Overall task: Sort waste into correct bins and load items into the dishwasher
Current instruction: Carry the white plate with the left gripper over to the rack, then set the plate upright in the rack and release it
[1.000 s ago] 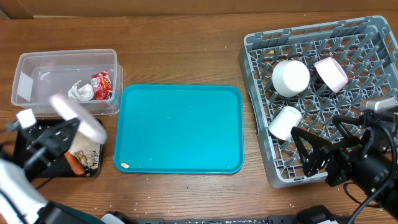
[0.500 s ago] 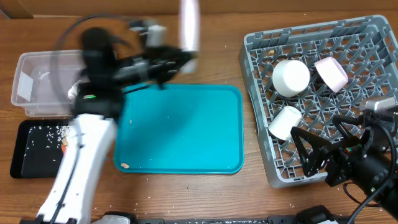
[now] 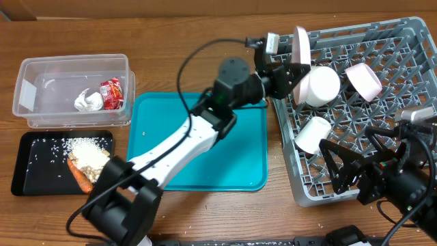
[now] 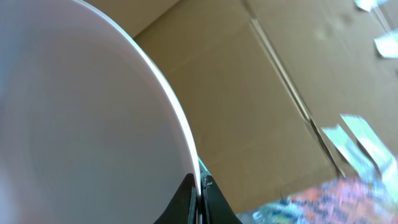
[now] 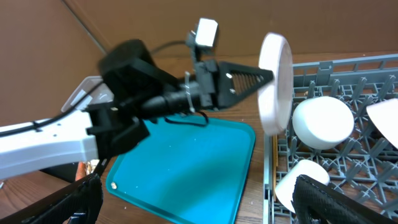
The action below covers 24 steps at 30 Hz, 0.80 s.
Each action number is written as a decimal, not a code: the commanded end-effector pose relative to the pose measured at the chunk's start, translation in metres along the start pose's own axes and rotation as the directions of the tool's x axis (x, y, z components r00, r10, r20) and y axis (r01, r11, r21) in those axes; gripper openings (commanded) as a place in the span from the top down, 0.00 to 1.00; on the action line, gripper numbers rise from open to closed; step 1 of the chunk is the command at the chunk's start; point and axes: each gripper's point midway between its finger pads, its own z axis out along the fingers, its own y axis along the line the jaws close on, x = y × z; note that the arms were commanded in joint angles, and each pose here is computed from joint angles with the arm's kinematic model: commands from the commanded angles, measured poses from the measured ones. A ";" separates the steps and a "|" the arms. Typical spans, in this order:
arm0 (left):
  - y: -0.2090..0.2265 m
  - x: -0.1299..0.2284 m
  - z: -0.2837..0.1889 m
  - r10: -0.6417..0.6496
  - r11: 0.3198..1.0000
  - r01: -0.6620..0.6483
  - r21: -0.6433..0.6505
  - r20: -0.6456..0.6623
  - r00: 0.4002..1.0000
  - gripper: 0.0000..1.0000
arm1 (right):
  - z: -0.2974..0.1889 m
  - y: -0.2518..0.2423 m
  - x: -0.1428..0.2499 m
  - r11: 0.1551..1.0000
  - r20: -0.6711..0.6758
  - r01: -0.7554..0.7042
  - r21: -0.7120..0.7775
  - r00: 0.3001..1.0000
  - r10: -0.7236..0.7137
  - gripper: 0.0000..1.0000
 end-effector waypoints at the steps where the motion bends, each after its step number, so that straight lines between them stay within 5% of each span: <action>1: 0.025 -0.006 0.008 -0.126 0.988 0.133 -0.074 0.092 0.988 0.96 | -0.003 0.002 -0.002 1.000 0.012 0.008 -0.006 1.000 -0.008 0.00; 4: 0.035 -0.002 0.010 -0.154 0.983 0.162 -0.090 0.088 0.984 0.96 | -0.003 0.002 -0.002 1.000 0.012 0.008 -0.006 1.000 -0.008 0.00; 6: 0.039 0.003 0.011 -0.162 0.980 0.169 -0.101 0.071 0.984 0.76 | -0.003 0.002 -0.002 1.000 0.012 0.008 -0.006 1.000 -0.008 0.00; 7: 0.039 0.004 0.011 -0.135 0.985 0.141 -0.103 0.060 0.989 0.27 | -0.003 0.002 -0.002 1.000 0.012 0.008 -0.006 1.000 -0.008 0.00; 8: 0.036 0.005 0.010 -0.105 0.989 0.109 -0.097 0.048 0.993 0.00 | -0.003 0.002 -0.002 1.000 0.012 0.008 -0.006 1.000 -0.008 0.00; 15: 0.039 -0.004 -0.029 0.095 0.958 -0.108 -0.267 -0.061 0.994 0.00 | -0.003 0.002 -0.002 1.000 0.012 0.008 -0.006 1.000 -0.008 0.00; 20: 0.026 -0.031 -0.109 0.225 0.827 -0.252 -0.502 -0.114 0.968 0.00 | -0.003 0.002 -0.002 1.000 0.013 0.008 -0.006 1.000 -0.008 0.00; 24: 0.009 -0.050 -0.202 0.268 0.655 -0.279 -0.702 -0.129 0.955 0.00 | -0.003 0.002 -0.002 1.000 0.013 0.008 -0.006 1.000 -0.008 0.00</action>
